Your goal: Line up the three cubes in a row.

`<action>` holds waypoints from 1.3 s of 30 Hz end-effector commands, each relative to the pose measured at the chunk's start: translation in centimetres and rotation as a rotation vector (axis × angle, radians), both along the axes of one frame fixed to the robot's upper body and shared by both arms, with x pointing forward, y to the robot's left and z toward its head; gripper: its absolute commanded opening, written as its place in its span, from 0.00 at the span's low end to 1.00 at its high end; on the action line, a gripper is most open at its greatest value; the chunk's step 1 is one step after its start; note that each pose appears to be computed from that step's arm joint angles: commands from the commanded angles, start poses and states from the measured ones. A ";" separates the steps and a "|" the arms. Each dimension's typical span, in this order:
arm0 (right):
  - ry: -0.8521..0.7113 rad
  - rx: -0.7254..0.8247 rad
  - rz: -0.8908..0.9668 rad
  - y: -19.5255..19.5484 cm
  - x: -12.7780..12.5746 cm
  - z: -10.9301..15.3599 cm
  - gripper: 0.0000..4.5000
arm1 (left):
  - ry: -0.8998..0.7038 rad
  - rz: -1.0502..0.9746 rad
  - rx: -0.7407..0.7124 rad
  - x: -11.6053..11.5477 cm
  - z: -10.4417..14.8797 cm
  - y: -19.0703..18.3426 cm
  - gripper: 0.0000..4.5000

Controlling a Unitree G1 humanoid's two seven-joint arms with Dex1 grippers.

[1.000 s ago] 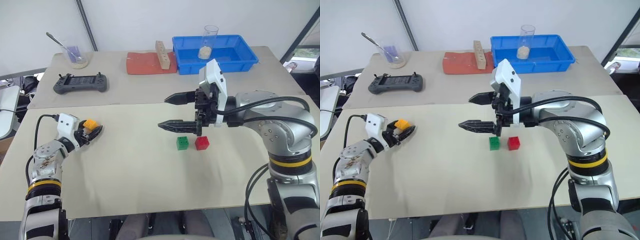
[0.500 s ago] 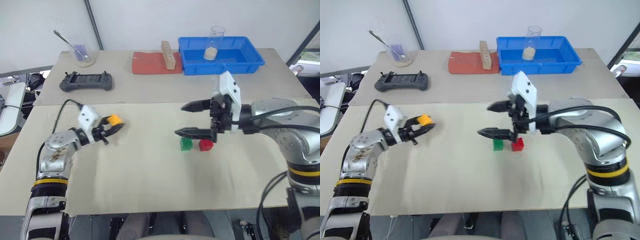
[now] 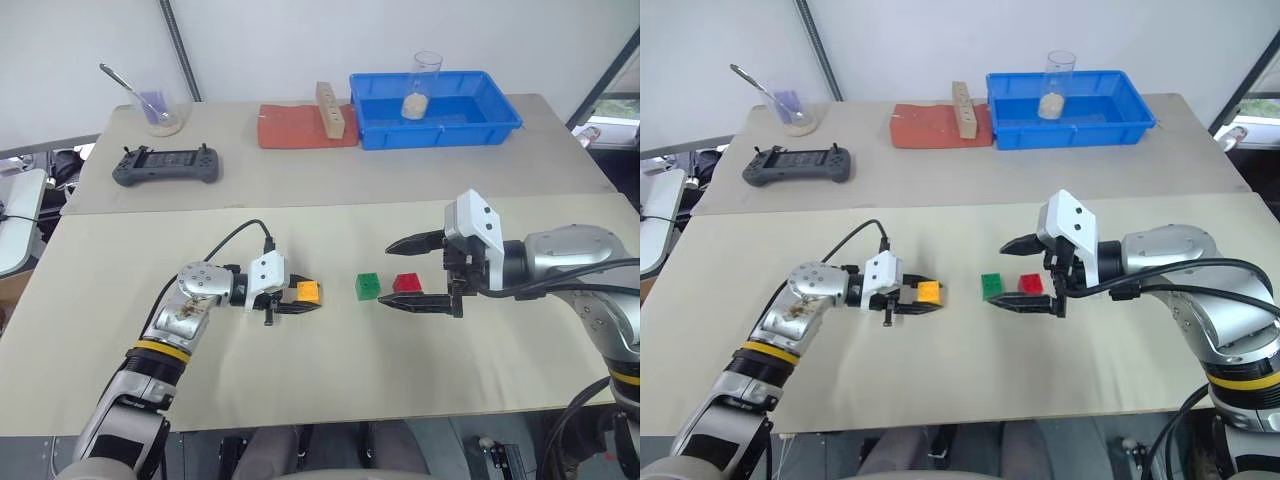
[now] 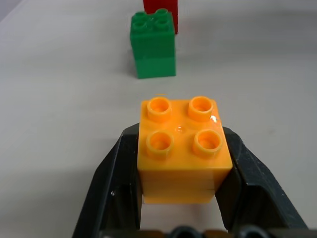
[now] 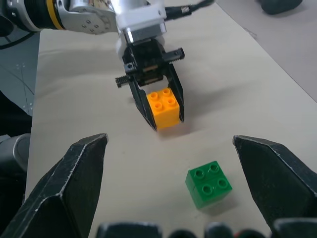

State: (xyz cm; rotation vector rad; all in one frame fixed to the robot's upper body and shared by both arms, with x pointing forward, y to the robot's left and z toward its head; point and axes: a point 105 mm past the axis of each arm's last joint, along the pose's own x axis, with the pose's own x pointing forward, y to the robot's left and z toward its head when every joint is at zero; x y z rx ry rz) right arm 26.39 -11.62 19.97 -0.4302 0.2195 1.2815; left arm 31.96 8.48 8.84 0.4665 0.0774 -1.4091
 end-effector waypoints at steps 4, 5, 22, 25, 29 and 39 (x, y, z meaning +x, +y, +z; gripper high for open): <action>-0.050 0.000 -0.028 -0.7 -0.2 0.7 1.00 | -0.048 -0.019 -0.020 0.9 0.2 -1.7 0.31; -0.049 -0.003 -0.031 -0.8 -0.2 0.6 1.00 | -0.046 -0.021 -0.026 1.0 0.2 -2.0 0.31; -0.050 -0.003 -0.058 -1.4 0.1 0.2 1.00 | -0.022 -0.053 -0.037 1.2 -0.2 -3.2 0.93; -0.051 -0.004 -0.066 -1.6 0.3 0.1 1.00 | -0.031 -0.043 -0.035 1.3 0.3 -2.5 0.99; -0.058 0.003 -0.114 -2.8 0.6 0.1 1.00 | -0.062 0.000 -0.046 0.9 2.5 0.2 0.99; -0.069 -0.004 -0.230 -9.2 -0.6 -0.5 1.00 | -0.151 0.285 0.053 -0.8 9.9 10.0 0.99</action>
